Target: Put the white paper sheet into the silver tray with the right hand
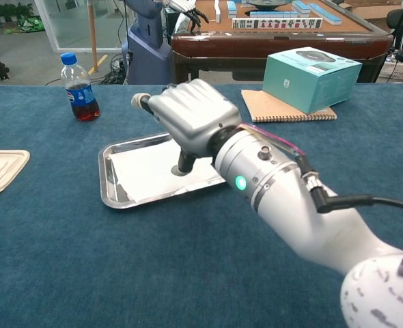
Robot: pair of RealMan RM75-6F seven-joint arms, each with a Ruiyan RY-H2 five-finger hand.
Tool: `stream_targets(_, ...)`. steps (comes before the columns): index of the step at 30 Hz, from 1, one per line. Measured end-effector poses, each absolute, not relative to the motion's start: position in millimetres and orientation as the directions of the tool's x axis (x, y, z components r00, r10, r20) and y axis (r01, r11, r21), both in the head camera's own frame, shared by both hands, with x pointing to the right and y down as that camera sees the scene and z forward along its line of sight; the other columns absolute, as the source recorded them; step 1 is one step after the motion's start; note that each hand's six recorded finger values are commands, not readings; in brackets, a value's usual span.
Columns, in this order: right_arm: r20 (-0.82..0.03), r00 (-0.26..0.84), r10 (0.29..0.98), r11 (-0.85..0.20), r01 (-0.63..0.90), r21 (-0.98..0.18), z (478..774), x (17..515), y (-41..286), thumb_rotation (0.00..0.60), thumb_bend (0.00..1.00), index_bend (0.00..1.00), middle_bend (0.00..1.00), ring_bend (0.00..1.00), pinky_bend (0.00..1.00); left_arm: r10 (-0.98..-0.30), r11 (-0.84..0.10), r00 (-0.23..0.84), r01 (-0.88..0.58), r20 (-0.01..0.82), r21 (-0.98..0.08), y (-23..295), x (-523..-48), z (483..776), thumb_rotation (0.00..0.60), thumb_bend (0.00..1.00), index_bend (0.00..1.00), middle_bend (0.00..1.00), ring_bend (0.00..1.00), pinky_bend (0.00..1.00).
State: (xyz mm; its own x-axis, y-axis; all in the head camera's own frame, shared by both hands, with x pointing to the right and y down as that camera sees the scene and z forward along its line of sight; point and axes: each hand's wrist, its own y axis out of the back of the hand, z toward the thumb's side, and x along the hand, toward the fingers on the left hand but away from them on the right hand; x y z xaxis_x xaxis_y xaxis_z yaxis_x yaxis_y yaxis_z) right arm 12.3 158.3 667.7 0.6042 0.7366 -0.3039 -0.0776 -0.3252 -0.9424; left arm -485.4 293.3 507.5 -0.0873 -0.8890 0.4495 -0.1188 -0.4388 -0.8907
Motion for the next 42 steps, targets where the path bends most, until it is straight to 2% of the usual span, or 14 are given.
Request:
stream_targets(1, -0.306, 0.610, 0.731, -0.337, -0.066, -0.939, 664.5, 14.3, 156.1, 0.600, 0.31, 0.14, 0.37, 0.18, 0.22, -0.889, -0.438, -0.087, -0.119, 0.449, -0.891, 293.1, -485.1, 507.4, 0.600, 0.21, 0.23, 0.12, 0.14, 0.09)
stream_targets(2, -0.308, 0.616, 0.725, -0.350, -0.056, -0.935, 661.4, 16.6, 153.5, 0.600, 0.41, 0.15, 0.43, 0.25, 0.25, -0.890, -0.438, -0.086, -0.120, 0.448, -0.891, 293.0, -484.8, 507.4, 0.600, 0.21, 0.23, 0.12, 0.14, 0.09)
stream_targets(4, -0.317, 0.630, 0.709, -0.376, -0.044, -0.926, 654.7, 22.8, 146.2, 0.600, 0.54, 0.16, 0.54, 0.39, 0.41, -0.889, -0.438, -0.085, -0.118, 0.449, -0.891, 293.0, -484.3, 507.6, 0.600, 0.21, 0.23, 0.12, 0.14, 0.09)
stream_targets(6, -0.334, 0.644, 0.688, -0.399, -0.048, -0.916, 650.1, 29.0, 138.0, 0.600, 0.67, 0.16, 0.68, 0.55, 0.67, -0.889, -0.439, -0.085, -0.118, 0.449, -0.891, 293.1, -483.6, 507.7, 0.600, 0.21, 0.23, 0.12, 0.14, 0.09)
stream_targets(7, -0.345, 0.648, 0.679, -0.409, -0.056, -0.911, 649.2, 31.5, 134.6, 0.600, 0.73, 0.16, 0.74, 0.62, 0.76, -0.889, -0.439, -0.085, -0.118, 0.449, -0.891, 293.1, -483.3, 507.7, 0.600, 0.21, 0.23, 0.12, 0.14, 0.09)
stream_targets(9, -0.375, 0.657, 0.654, -0.438, -0.076, -0.896, 648.0, 35.5, 127.9, 0.600, 0.85, 0.17, 0.84, 0.74, 0.89, -0.889, -0.439, -0.086, -0.117, 0.449, -0.891, 293.1, -483.0, 507.8, 0.600, 0.21, 0.23, 0.12, 0.14, 0.09)
stream_targets(11, -0.403, 0.663, 0.630, -0.461, -0.098, -0.882, 647.9, 37.1, 123.3, 0.600, 0.96, 0.17, 0.93, 0.85, 0.98, -0.889, -0.440, -0.086, -0.115, 0.451, -0.890, 293.0, -482.8, 507.9, 0.600, 0.21, 0.23, 0.12, 0.14, 0.09)
stream_targets(15, -0.470, 0.673, 0.572, -0.511, -0.156, -0.845, 650.7, 34.9, 118.9, 0.600, 1.00, 0.17, 1.00, 0.97, 1.00, -0.888, -0.442, -0.082, -0.112, 0.452, -0.890, 291.6, -481.2, 507.9, 0.600, 0.21, 0.23, 0.12, 0.14, 0.09)
stream_targets(19, -0.534, 0.669, 0.517, -0.580, -0.185, -0.793, 656.6, 28.5, 118.7, 0.594, 1.00, 0.19, 1.00, 1.00, 1.00, -0.889, -0.443, -0.077, -0.110, 0.452, -0.890, 290.8, -480.0, 507.1, 0.600, 0.21, 0.23, 0.12, 0.14, 0.09)
stream_targets(24, -0.566, 0.680, 0.467, -0.597, -0.230, -0.769, 658.6, 8.4, 116.9, 0.446, 1.00, 0.25, 1.00, 1.00, 1.00, -0.888, -0.445, -0.080, -0.109, 0.454, -0.889, 291.7, -480.9, 506.4, 0.600, 0.21, 0.23, 0.12, 0.14, 0.09)
stream_targets(27, -0.593, 0.672, 0.443, -0.615, -0.253, -0.746, 664.9, 3.5, 118.9, 0.400, 1.00, 0.27, 1.00, 1.00, 1.00, -0.888, -0.444, -0.083, -0.108, 0.453, -0.890, 292.2, -481.7, 505.9, 0.600, 0.21, 0.23, 0.12, 0.14, 0.09)
stream_targets(30, -0.617, 0.668, 0.417, -0.620, -0.287, -0.730, 669.8, -7.5, 120.7, 0.393, 1.00, 0.31, 1.00, 1.00, 1.00, -0.888, -0.443, -0.085, -0.108, 0.452, -0.890, 293.1, -482.1, 505.2, 0.600, 0.21, 0.23, 0.12, 0.14, 0.09)
stream_targets(35, -0.654, 0.651, 0.385, -0.615, -0.348, -0.708, 681.4, -16.9, 127.6, 0.394, 1.00, 0.32, 1.00, 1.00, 1.00, -0.887, -0.442, -0.092, -0.108, 0.452, -0.890, 294.6, -483.8, 504.5, 0.600, 0.21, 0.23, 0.12, 0.14, 0.09)
stream_targets(42, -0.682, 0.620, 0.388, -0.597, -0.394, -0.698, 697.8, -19.0, 126.9, 0.394, 1.00, 0.32, 1.00, 1.00, 1.00, -0.886, -0.443, -0.098, -0.107, 0.453, -0.890, 296.1, -484.6, 504.7, 0.600, 0.21, 0.23, 0.12, 0.14, 0.09)
